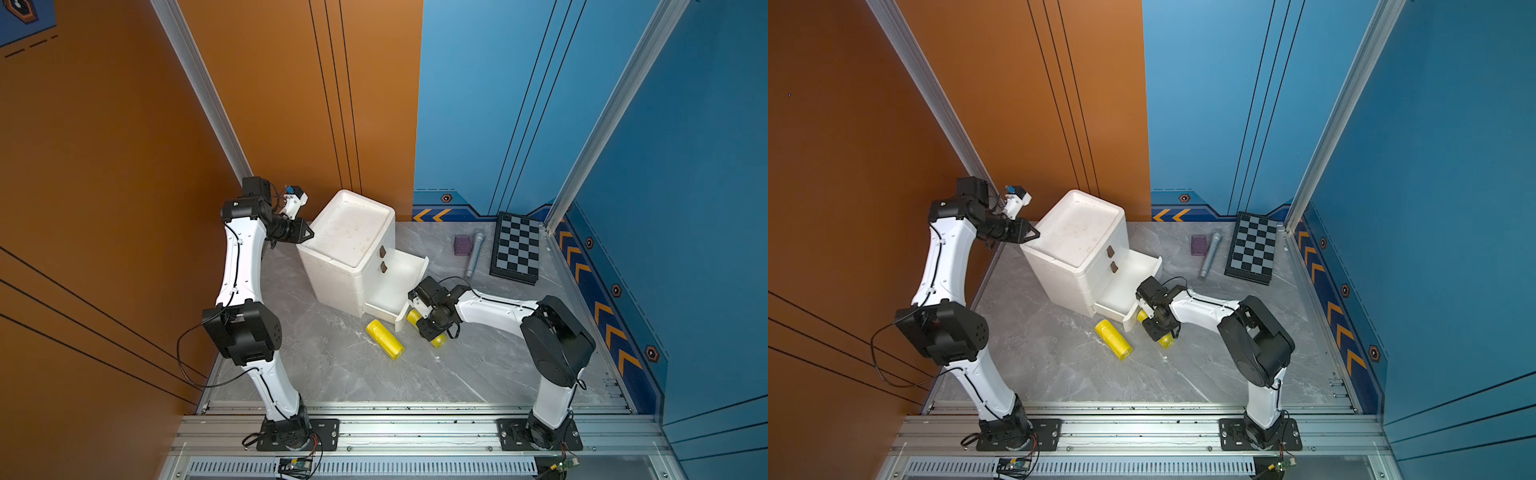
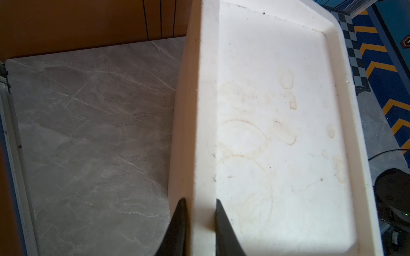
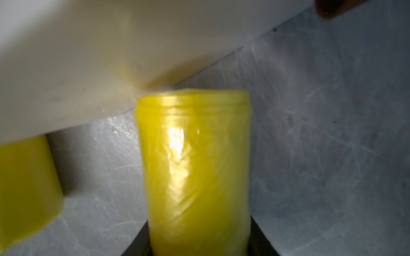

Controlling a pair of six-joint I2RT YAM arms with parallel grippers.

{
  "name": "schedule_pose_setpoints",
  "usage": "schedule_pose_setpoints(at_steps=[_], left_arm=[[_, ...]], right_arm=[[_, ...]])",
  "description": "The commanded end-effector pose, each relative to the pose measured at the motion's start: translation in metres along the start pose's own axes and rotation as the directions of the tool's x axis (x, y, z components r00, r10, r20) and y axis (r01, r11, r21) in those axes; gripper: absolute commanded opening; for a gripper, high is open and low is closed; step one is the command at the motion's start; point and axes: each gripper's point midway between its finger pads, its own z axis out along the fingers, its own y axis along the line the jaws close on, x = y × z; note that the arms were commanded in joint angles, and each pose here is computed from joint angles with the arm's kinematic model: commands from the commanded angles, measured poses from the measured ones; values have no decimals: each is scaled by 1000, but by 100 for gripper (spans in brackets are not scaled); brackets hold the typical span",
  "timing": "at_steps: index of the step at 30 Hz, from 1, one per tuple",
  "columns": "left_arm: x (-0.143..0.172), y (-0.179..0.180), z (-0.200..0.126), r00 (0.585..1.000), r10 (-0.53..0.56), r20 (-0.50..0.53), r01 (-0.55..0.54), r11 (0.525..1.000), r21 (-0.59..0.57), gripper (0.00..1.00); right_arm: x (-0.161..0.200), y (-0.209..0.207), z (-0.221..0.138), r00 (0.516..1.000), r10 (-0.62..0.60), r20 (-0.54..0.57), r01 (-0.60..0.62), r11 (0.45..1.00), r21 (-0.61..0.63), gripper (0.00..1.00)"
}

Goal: Sort the rolls of trash bags by color and place them into the drawer
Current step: Pick up the roll of trash bags from the center of the board, then place the roll of trash bags in the drawer.

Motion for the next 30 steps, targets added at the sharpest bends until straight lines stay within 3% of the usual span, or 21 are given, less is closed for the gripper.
schedule_pose_setpoints(at_steps=[1,8,10,15,19,26,30], left_arm=[[-31,-51,-56,983,-10,185,-18,989,148,0],[-32,-50,-53,983,-12,181,-17,987,158,0],[-32,-49,-52,984,-11,180,-17,988,154,0],[-35,-49,-53,982,-8,187,-22,987,157,0],[-36,-50,-52,982,-7,186,-23,987,160,0],[-35,-52,-53,982,-5,187,-26,987,161,0],[-37,-53,-56,981,3,195,-34,987,156,0]], right_arm=[[0,-7,-15,1000,25,11,-25,999,26,34],[26,2,-42,996,82,-31,-84,994,-63,29],[30,-7,-53,988,155,-28,-157,982,-102,29],[6,-3,-96,950,311,40,-289,918,-272,29],[-39,-11,-119,859,504,86,-443,817,-370,29],[-142,-13,-124,633,770,77,-570,532,-626,30],[-176,-22,-113,531,847,29,-623,414,-664,33]])
